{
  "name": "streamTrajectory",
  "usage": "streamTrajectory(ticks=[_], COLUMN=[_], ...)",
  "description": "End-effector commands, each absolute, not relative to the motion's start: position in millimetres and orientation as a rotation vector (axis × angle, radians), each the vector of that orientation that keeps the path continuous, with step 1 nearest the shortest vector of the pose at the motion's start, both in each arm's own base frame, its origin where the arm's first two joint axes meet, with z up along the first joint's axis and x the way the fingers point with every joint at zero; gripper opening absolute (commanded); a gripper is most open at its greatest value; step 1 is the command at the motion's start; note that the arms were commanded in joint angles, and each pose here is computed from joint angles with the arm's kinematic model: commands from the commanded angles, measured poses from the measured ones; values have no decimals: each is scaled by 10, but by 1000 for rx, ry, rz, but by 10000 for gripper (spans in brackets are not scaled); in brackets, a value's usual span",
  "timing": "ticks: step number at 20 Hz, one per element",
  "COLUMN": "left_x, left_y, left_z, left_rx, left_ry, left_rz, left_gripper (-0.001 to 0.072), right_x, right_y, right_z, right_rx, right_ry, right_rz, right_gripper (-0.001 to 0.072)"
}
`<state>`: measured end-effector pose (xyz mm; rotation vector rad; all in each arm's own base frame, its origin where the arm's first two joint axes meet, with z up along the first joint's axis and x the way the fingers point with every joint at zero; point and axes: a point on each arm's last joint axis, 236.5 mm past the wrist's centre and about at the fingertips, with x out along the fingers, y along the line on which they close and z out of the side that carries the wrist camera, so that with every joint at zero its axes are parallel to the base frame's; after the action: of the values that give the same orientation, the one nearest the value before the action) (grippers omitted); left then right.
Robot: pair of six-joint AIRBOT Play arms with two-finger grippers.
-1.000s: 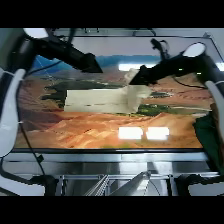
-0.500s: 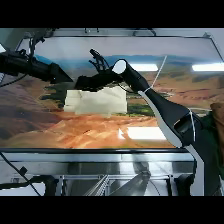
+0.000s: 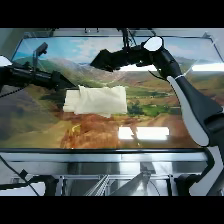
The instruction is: Fold the shirts.
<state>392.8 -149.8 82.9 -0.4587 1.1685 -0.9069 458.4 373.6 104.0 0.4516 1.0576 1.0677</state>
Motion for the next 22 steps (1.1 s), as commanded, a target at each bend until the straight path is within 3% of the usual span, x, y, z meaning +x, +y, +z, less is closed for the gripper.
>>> streamTrajectory(ticks=[1,3,4,5,10,19,20,22], left_x=[3947,3949,3948,3944,3939,3938,3938,3938], left_y=[-1512,-1514,-1515,-1520,-1599,-1608,-1608,-1608], left_z=[817,821,822,826,951,965,965,964], left_rx=[-470,-472,-472,-474,-522,-527,-527,-527], left_ry=[1155,1154,1154,1155,1129,1126,1126,1126], left_rz=[-914,-915,-915,-917,-959,-964,-964,-964], left_gripper=[19,19,18,18,18,18,17,18], right_x=[4529,4618,4661,4716,4718,4380,4339,4296], right_y=[2821,2569,2485,2409,2414,3023,3101,3298], right_z=[726,468,317,154,-546,-1067,-1081,-983], right_rx=[349,386,423,455,564,647,653,687], right_ry=[1221,1241,1258,1270,1407,1548,1556,1534], right_rz=[850,750,705,662,607,697,713,786], right_gripper=[360,389,531,563,562,556,538,407])
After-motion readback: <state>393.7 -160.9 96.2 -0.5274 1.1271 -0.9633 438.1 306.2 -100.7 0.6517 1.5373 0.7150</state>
